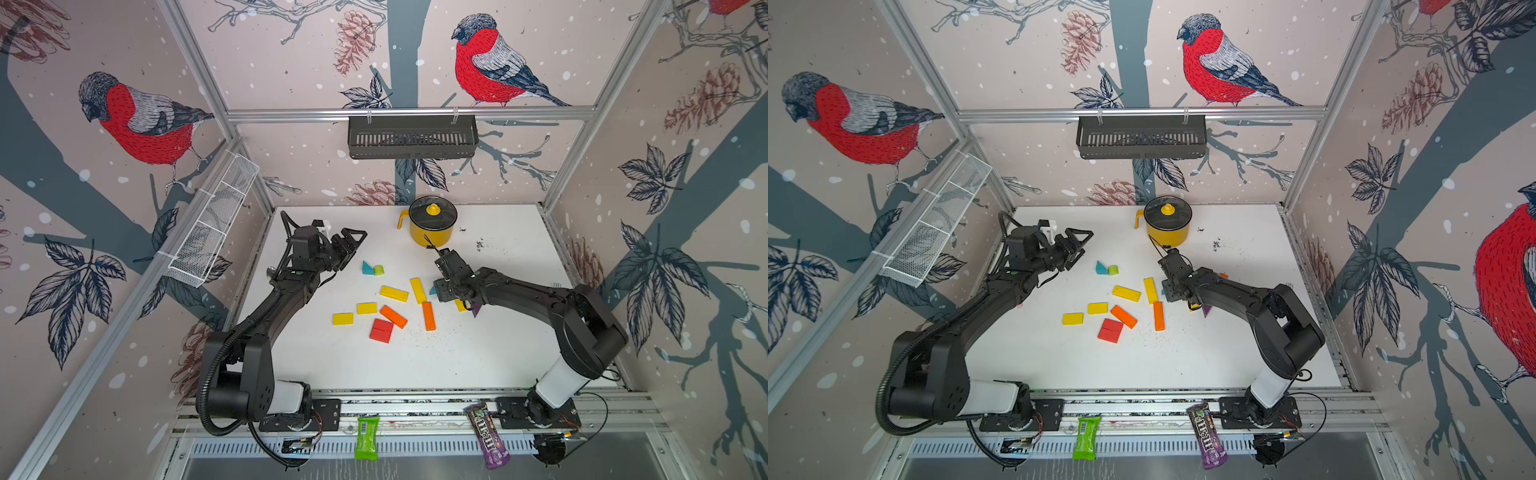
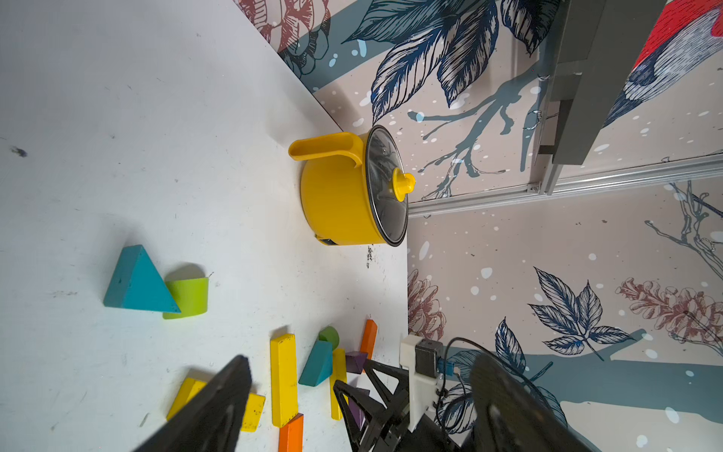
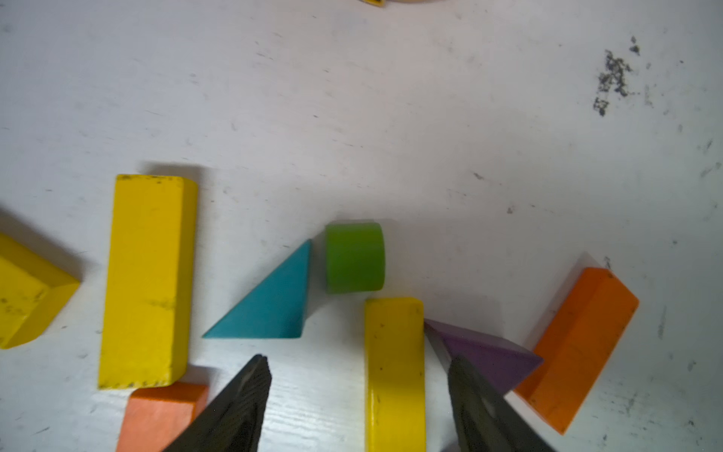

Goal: Assemble a carrot with building blocks
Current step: Pick up the building block from the center of the board, then place the building block at the center of the board, then assemble the building block at the center of the board.

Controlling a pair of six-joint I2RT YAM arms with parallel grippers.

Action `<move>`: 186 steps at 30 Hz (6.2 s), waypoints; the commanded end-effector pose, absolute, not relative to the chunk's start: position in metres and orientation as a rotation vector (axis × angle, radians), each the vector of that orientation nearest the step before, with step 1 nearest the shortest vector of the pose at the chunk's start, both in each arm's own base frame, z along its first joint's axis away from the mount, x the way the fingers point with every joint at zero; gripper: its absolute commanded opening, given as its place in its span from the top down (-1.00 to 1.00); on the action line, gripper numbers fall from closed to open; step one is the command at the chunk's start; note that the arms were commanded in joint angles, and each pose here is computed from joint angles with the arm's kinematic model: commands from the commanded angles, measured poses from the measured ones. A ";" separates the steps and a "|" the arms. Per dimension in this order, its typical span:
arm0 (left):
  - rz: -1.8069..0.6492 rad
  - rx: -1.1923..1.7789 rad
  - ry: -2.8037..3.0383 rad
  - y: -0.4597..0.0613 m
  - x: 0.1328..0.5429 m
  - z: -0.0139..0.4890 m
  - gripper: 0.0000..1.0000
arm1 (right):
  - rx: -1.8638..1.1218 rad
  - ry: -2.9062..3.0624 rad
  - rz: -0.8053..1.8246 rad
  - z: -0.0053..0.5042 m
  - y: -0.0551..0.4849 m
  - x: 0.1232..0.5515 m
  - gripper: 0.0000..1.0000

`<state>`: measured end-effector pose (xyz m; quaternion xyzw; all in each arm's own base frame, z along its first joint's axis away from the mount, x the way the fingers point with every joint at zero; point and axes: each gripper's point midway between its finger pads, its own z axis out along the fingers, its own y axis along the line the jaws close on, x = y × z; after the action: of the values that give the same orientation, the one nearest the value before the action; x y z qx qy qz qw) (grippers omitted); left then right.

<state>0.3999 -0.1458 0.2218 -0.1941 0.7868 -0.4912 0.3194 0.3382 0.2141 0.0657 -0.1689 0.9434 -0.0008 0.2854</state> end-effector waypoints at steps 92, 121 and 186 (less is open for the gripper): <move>-1.238 -0.620 2.177 -0.131 0.412 0.188 -0.71 | -0.367 2.453 0.191 0.035 0.390 0.413 -0.07; -1.293 -0.600 2.177 -0.137 0.413 0.187 -0.70 | -0.766 2.378 0.324 0.060 0.379 0.386 0.00; -1.298 -0.541 2.203 -0.151 0.411 0.188 -0.69 | -0.852 2.372 0.211 0.034 0.391 0.410 0.03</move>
<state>0.4100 -0.1485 0.1844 -0.2109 0.8143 -0.4758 0.2572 0.4079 0.3958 0.0325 -0.3198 0.8942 0.0943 0.2987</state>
